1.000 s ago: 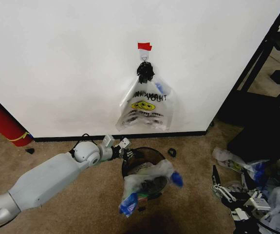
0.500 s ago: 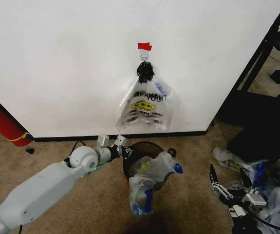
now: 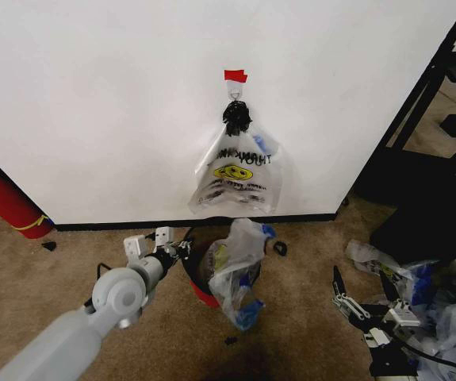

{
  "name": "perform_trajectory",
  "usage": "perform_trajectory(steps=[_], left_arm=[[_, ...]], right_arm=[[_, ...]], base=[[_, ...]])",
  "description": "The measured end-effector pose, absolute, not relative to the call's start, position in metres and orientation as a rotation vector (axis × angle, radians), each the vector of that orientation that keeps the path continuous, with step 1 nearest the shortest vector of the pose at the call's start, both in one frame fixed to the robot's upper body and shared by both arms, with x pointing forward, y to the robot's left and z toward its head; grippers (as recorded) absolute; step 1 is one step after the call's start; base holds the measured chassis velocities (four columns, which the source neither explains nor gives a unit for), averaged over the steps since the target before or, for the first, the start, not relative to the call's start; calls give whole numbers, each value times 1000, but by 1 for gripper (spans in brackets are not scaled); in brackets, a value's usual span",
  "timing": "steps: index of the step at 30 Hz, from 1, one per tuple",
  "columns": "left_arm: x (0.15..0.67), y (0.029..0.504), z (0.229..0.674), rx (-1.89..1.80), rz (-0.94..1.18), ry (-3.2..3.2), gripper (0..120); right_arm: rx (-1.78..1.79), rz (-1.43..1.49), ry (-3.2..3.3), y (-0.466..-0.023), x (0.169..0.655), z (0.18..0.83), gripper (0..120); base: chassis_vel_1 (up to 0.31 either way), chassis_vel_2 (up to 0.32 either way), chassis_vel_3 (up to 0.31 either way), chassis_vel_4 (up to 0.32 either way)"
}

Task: Pick up the garbage bag from the wall and place it over the trash bin.

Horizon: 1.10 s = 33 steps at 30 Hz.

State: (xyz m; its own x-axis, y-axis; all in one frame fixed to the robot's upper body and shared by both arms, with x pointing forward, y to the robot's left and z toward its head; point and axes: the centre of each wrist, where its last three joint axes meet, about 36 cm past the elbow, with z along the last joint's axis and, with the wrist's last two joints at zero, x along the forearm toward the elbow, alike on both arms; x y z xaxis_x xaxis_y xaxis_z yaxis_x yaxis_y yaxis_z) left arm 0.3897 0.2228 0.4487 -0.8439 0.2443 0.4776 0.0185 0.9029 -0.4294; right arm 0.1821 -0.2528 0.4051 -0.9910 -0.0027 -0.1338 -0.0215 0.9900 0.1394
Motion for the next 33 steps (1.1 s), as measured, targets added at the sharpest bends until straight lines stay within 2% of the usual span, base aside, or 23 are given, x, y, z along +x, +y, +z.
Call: perform_trajectory(steps=[14,27,30,33], left_arm=[[351,184,404,87,730,-2579,3],[340,177,389,83,700,-2593,3],[339,177,387,75,701,-2592,8],[339,175,384,85,706,-2596,18]], right_arm=[[-45,210,3004,-249,180,408,100],[-58,213,3007,-244,180,407,100],[-57,215,3011,-243,179,405,100],[-57,220,3011,-241,179,404,100]], base=[[0,0,0,0],[0,0,0,0],[0,0,0,0],[0,0,0,0]])
